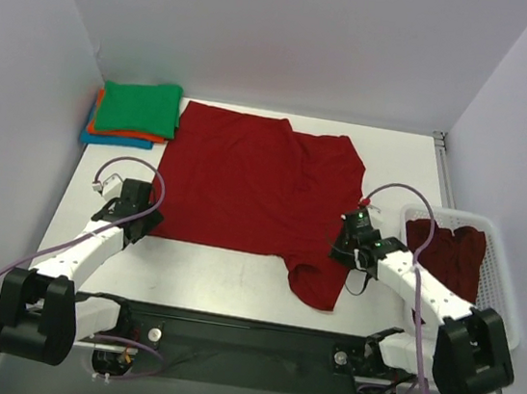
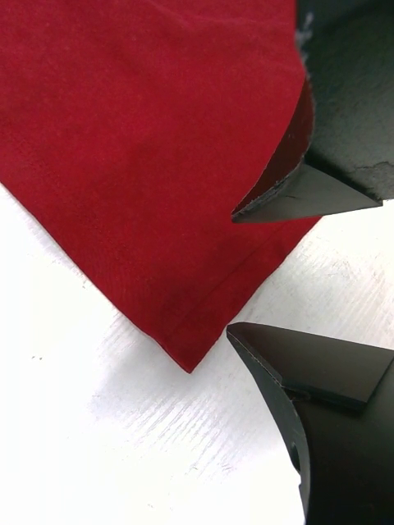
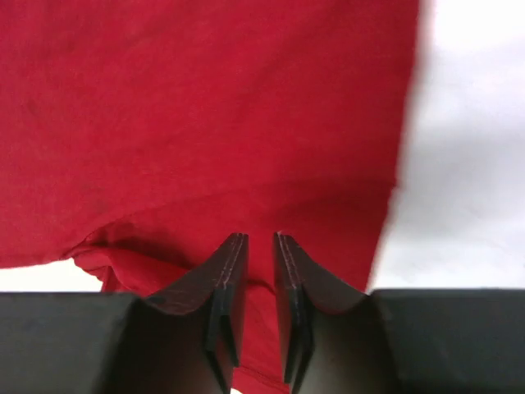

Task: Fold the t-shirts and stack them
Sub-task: Flatten out the tshirt

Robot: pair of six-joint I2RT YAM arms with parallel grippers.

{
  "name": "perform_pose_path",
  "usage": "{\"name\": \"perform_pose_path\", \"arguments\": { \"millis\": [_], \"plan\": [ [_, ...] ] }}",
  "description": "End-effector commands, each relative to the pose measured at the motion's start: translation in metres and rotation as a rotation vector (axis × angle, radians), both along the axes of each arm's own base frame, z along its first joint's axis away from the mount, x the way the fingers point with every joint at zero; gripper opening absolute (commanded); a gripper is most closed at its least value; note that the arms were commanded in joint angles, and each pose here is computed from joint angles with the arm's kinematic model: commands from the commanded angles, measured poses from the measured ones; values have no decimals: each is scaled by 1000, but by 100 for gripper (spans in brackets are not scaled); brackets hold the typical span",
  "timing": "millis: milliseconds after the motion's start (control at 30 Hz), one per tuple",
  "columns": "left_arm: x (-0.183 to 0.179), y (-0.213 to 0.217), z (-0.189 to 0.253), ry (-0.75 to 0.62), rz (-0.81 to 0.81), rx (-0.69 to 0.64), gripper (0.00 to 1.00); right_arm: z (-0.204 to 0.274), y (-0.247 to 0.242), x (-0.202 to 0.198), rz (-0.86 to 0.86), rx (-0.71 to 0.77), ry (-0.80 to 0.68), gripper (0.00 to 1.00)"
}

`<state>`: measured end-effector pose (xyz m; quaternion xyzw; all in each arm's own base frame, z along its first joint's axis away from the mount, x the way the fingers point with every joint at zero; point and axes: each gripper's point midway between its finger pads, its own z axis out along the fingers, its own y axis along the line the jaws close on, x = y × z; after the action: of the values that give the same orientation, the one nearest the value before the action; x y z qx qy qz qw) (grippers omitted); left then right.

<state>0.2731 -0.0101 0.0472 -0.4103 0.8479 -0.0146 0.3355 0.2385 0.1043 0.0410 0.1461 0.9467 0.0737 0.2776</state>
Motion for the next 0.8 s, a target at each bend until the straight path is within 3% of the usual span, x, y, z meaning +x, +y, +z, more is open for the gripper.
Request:
{"name": "perform_pose_path", "arguments": {
  "millis": [0,167,433,600,767],
  "plan": [
    [10,4,12,-31,27,10,62,6,27,13,142,35,5,19],
    [8,7,9,-18,36,19,62,-16,60,-14,273,-11,73,18],
    [8,10,12,-25,40,18,62,-7,126,-74,511,77,76,17],
    [10,11,12,-23,47,17,63,14,110,-68,458,67,26,19],
    [5,18,11,-1,94,34,64,32,52,-46,251,35,-33,28]
  ]
}}
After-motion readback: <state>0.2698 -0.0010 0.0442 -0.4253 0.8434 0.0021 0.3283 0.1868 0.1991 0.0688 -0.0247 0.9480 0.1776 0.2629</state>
